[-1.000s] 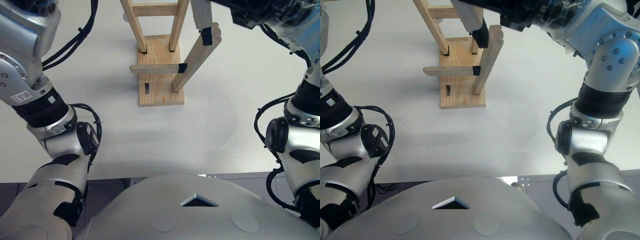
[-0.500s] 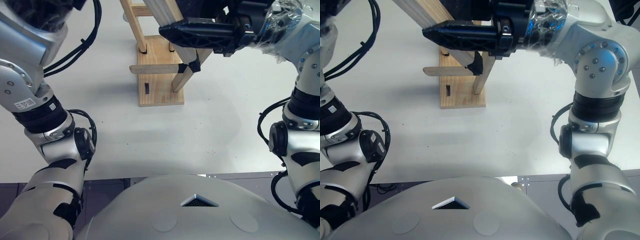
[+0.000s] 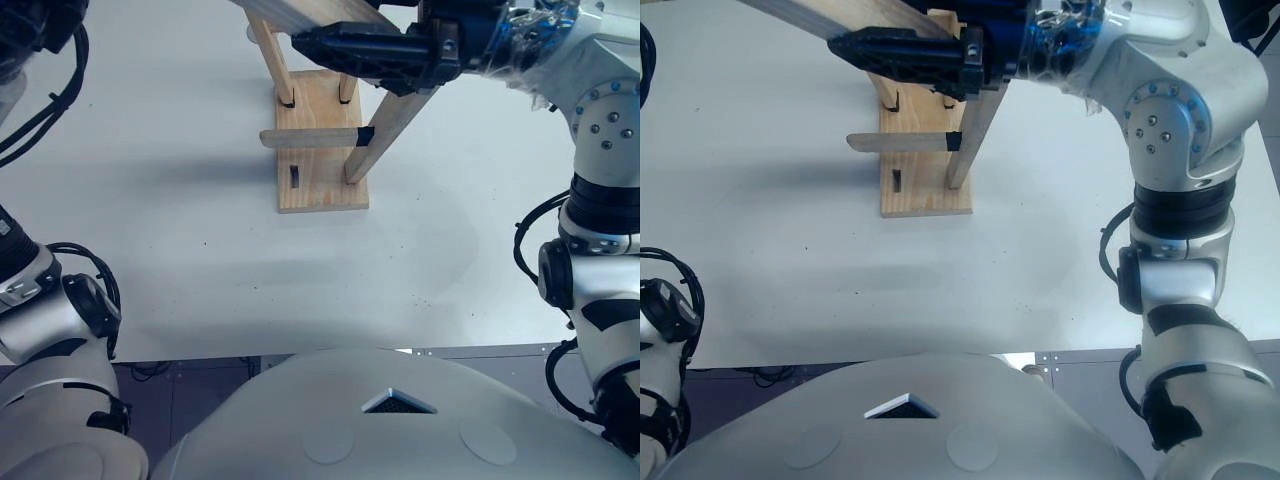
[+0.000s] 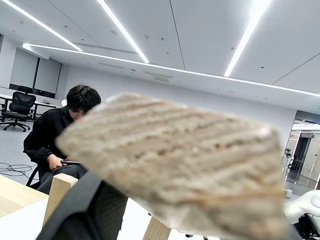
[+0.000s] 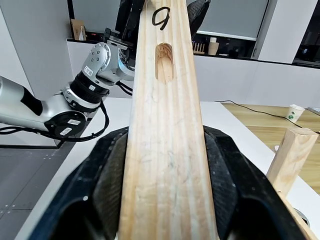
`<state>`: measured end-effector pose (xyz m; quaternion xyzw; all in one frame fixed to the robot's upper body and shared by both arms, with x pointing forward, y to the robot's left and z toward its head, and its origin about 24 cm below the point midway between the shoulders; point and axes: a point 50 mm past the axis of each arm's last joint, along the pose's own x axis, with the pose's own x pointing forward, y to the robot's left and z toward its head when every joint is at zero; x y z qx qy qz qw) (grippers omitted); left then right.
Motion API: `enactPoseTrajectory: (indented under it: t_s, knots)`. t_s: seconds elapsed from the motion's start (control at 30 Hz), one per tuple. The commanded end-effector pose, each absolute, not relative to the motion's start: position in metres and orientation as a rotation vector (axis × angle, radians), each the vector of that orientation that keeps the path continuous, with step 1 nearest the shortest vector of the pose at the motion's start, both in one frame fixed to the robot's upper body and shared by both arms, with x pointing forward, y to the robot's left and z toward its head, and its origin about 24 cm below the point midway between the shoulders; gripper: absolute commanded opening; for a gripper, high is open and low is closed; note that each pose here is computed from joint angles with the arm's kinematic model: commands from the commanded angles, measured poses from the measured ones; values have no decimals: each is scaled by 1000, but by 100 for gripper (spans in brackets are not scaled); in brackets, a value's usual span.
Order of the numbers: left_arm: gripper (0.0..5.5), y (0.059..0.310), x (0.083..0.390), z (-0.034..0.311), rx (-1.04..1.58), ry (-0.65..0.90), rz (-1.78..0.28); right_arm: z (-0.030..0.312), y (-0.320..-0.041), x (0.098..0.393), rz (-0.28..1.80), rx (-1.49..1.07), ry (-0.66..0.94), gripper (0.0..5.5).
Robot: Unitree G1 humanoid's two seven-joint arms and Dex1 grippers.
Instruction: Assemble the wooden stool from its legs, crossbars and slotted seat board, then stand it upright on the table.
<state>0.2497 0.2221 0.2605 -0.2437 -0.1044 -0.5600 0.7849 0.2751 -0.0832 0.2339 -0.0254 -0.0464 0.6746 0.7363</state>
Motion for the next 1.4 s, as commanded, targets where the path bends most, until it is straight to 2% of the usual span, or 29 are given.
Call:
enactPoseTrajectory:
  t_s: [0.03, 0.07, 0.33, 0.53, 0.73, 0.97, 1.13, 1.27, 1.4]
  knots:
    - [215, 286, 251, 275, -622, -518, -910, 219, -114, 282, 1398, -63, 18, 202]
    - [215, 284, 251, 274, -637, -523, -926, 219, -114, 282, 1405, -56, 23, 239]
    - [214, 286, 250, 269, -674, -522, -947, 221, -114, 281, 1401, -44, 16, 352]
    - [214, 300, 250, 268, -547, -440, -835, 228, -120, 281, 1373, -47, -8, 352]
    - [214, 294, 257, 217, -461, -204, -771, 231, -124, 281, 1364, -30, -9, 352]
    - [214, 287, 257, 171, -502, -84, -745, 224, -121, 281, 1372, -42, 23, 352]
    - [214, 270, 254, 131, -426, 99, -760, 218, -119, 281, 1372, -65, 44, 352]
    - [214, 259, 253, 119, -425, 124, -779, 214, -118, 281, 1370, -80, 56, 352]
    - [214, 262, 251, 138, -440, 45, -792, 211, -118, 281, 1372, -92, 74, 352]
